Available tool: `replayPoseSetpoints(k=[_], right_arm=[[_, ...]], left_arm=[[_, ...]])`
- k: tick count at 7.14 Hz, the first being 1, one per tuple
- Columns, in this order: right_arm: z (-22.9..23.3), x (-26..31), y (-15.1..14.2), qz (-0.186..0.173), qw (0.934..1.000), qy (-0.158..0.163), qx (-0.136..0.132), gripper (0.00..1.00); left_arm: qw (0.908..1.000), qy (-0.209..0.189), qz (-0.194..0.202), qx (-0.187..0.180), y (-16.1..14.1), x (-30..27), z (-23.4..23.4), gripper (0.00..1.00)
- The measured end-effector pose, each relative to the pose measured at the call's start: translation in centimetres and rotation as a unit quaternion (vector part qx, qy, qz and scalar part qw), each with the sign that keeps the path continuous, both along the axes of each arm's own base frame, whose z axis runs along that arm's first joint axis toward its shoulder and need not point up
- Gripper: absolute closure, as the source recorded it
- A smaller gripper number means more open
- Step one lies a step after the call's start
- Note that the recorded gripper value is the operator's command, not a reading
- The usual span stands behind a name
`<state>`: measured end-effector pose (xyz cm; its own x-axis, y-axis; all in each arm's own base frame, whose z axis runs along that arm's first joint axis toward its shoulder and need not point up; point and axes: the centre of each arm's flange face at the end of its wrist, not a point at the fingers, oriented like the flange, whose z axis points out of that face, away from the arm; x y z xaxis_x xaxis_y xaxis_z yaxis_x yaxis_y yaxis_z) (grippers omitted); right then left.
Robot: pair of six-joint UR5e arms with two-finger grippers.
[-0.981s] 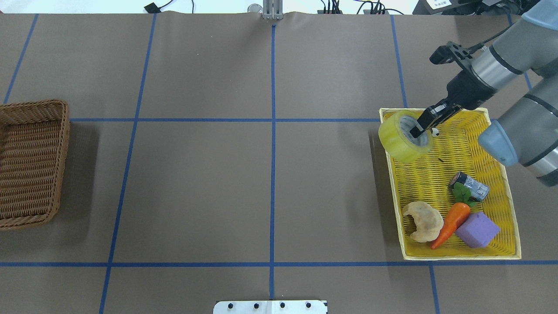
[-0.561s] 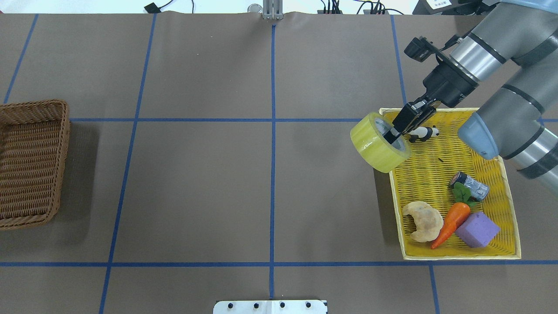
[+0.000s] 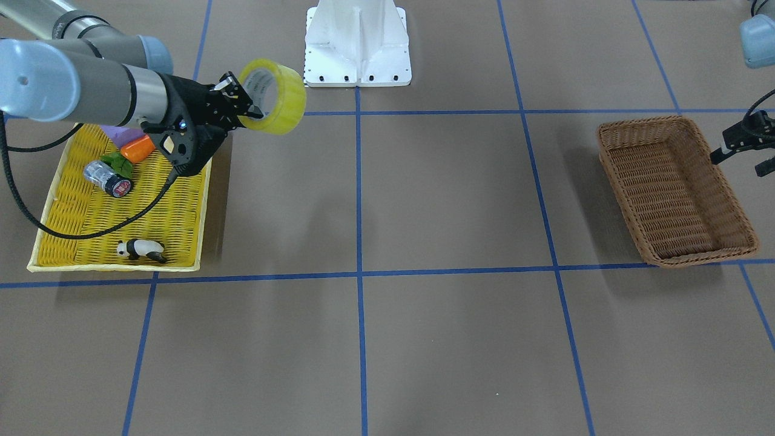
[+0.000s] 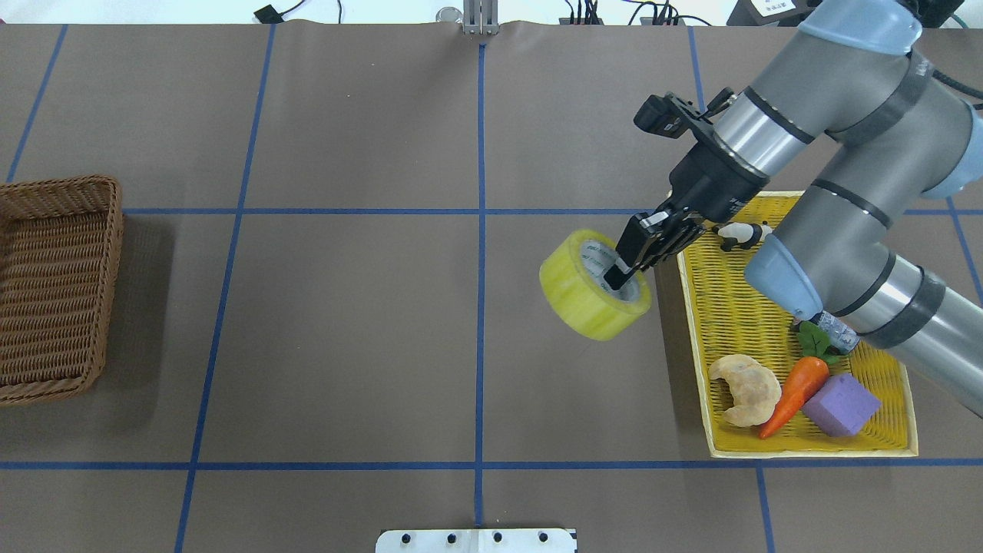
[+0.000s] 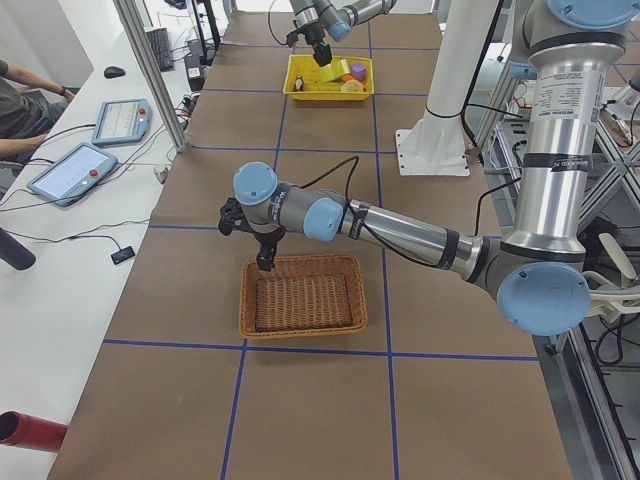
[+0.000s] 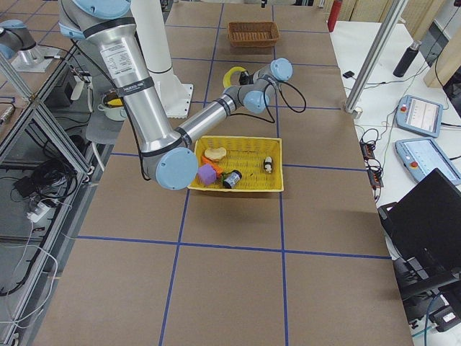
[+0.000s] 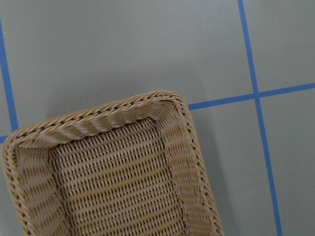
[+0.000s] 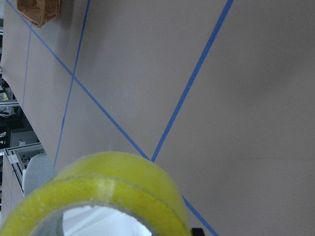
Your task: Move tape to another basket
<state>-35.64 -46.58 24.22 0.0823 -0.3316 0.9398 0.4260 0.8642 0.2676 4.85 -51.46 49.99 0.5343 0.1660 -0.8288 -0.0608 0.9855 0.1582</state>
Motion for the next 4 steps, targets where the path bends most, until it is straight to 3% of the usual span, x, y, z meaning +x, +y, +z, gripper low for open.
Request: replayPoseSetpoints(k=[2, 4], right_arm=[[-2.4, -3.6, 2.9, 0.056, 0.9984, 0.005, -0.007, 1.00], [-3.1, -7.0, 5.6, 0.115, 0.9924, -0.035, -0.029, 1.00]], left_arm=[[0.9999, 0.007, -0.007, -0.003, 0.0, 0.7, -0.5, 0.02], [0.9998, 0.011, -0.015, -0.010, -0.1, 1.0, -1.1, 0.02]])
